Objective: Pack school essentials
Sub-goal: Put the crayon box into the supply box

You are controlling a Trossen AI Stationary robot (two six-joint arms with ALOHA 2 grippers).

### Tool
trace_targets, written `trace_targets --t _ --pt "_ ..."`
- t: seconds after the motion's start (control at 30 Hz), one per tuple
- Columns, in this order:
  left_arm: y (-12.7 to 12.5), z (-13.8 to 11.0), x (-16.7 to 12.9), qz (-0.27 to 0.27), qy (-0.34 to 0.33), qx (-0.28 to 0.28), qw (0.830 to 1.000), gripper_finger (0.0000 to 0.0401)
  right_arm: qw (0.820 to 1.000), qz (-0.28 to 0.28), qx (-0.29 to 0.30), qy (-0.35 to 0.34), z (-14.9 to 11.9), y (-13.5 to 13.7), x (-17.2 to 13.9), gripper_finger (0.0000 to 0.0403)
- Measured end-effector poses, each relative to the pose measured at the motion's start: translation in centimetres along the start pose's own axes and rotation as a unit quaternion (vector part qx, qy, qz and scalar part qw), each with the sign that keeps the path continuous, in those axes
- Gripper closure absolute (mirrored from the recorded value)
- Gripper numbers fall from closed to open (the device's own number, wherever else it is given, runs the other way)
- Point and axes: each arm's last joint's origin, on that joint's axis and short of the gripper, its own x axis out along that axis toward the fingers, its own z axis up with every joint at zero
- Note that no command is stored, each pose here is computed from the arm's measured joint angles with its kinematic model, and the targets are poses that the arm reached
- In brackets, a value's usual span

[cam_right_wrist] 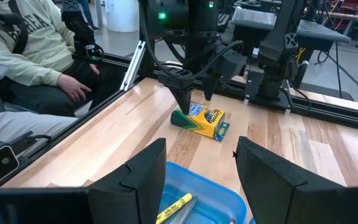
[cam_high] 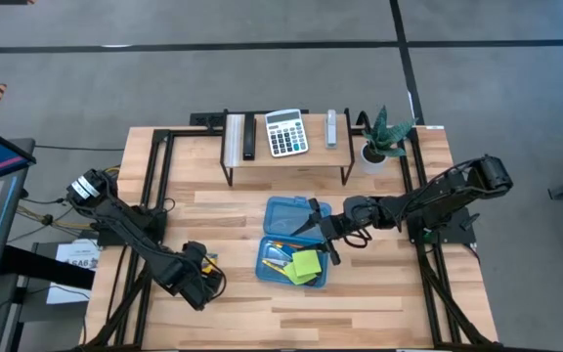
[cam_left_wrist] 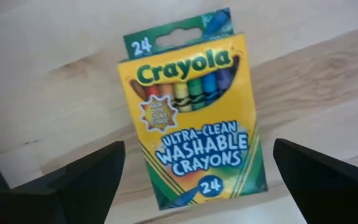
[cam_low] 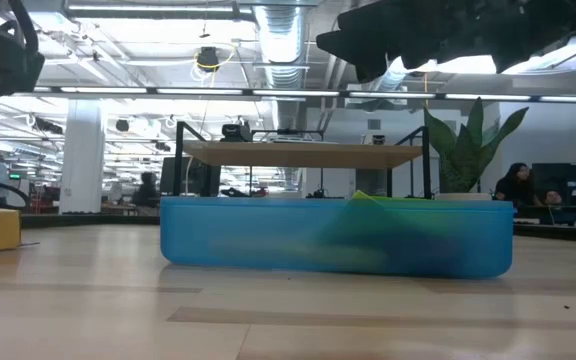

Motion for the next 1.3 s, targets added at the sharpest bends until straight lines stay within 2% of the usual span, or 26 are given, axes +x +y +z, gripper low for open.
trace_targets --t 0.13,0.5,0.77,1.07,1.3 --pt "0.0 -0.2 0.0 -0.006 -0.001 0.003 1.000 0.0003 1.000 0.000 0.000 0.000 0.0 0.0 0.0 0.0190" --pt "0.5 -0.3 2.9 -0.051 0.025 -0.021 0.998 0.0003 1.000 0.000 -0.001 -0.002 0.0 0.0 0.0 0.0187" --pt "0.6 0.3 3.7 -0.019 0.029 -0.038 0.999 0.0003 1.000 -0.001 -0.001 -0.007 0.1 0.0 0.0 0.0187" --pt "0.2 0.9 4.2 -0.003 0.042 -0.011 0.999 0.0004 1.000 -0.001 -0.001 -0.003 0.1 0.0 0.0 0.0191" --pt "0.1 1.1 4.2 -0.006 0.039 0.008 0.999 0.0042 1.000 0.000 -0.003 0.000 0.0 0.0 0.0 0.0190"
